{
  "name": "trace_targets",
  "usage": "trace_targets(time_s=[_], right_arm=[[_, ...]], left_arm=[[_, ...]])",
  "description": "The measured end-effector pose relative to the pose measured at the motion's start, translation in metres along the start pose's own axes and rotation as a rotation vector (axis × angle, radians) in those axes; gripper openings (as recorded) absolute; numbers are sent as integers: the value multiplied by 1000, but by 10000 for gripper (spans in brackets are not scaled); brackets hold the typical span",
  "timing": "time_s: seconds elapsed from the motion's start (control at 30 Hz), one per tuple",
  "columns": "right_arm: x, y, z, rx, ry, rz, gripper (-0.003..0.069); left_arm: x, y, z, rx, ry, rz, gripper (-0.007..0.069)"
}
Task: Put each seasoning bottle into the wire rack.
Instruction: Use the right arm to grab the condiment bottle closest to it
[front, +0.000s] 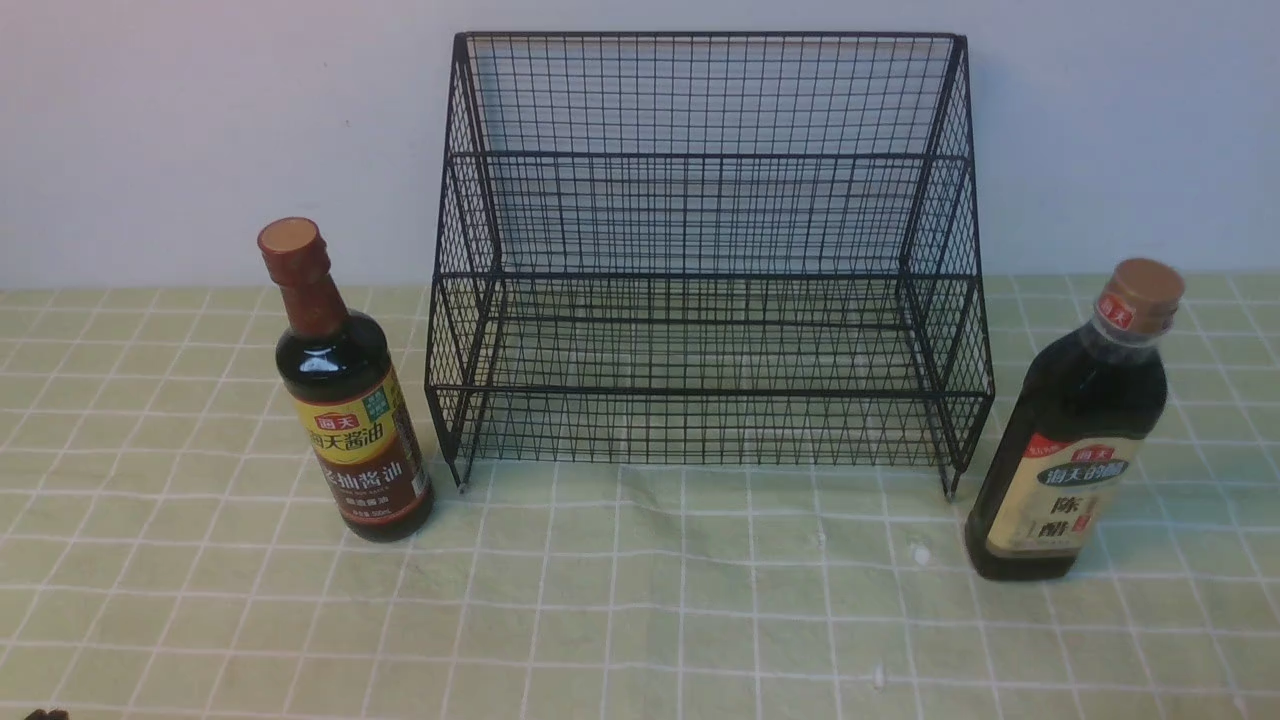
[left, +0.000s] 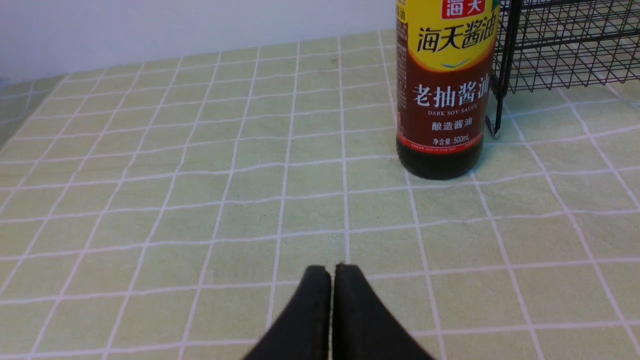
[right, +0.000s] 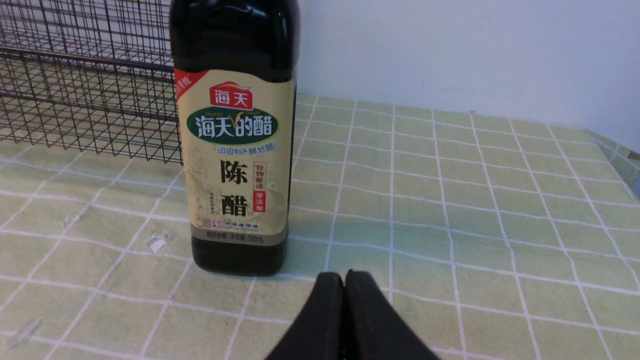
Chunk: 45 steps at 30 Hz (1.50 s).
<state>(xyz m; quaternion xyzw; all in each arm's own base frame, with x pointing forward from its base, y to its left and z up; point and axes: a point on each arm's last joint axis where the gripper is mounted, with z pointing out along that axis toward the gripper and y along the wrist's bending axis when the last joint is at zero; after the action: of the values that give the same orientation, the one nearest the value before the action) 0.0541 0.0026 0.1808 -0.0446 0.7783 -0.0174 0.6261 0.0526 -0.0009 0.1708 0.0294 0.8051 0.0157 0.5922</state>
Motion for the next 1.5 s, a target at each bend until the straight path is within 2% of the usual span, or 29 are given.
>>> trace_targets(time_s=[1.0,1.1,1.2,1.3,1.33,1.37,1.5], right_arm=[[-1,0,0,1,-18,8,-15],[-5,0,1,-7,-84,113,-15],[-20,-3,-2,-22,-247,429,-15],[-30,-12,-6,-20,-402,812,-15],[-30,-12,-6,-20,-402,814,-15],[-32,-16,-7,-10,-443,926,-15],[-33,-24,-10,22,-511,1107,-15]], left_arm=[[0,0,0,0,0,0,-10],[0,0,0,0,0,0,-10],[0,0,0,0,0,0,-10],[0,0,0,0,0,0,-10],[0,0,0,0,0,0,-10],[0,0,0,0,0,0,-10],[0,0,0,0,0,0,-10]])
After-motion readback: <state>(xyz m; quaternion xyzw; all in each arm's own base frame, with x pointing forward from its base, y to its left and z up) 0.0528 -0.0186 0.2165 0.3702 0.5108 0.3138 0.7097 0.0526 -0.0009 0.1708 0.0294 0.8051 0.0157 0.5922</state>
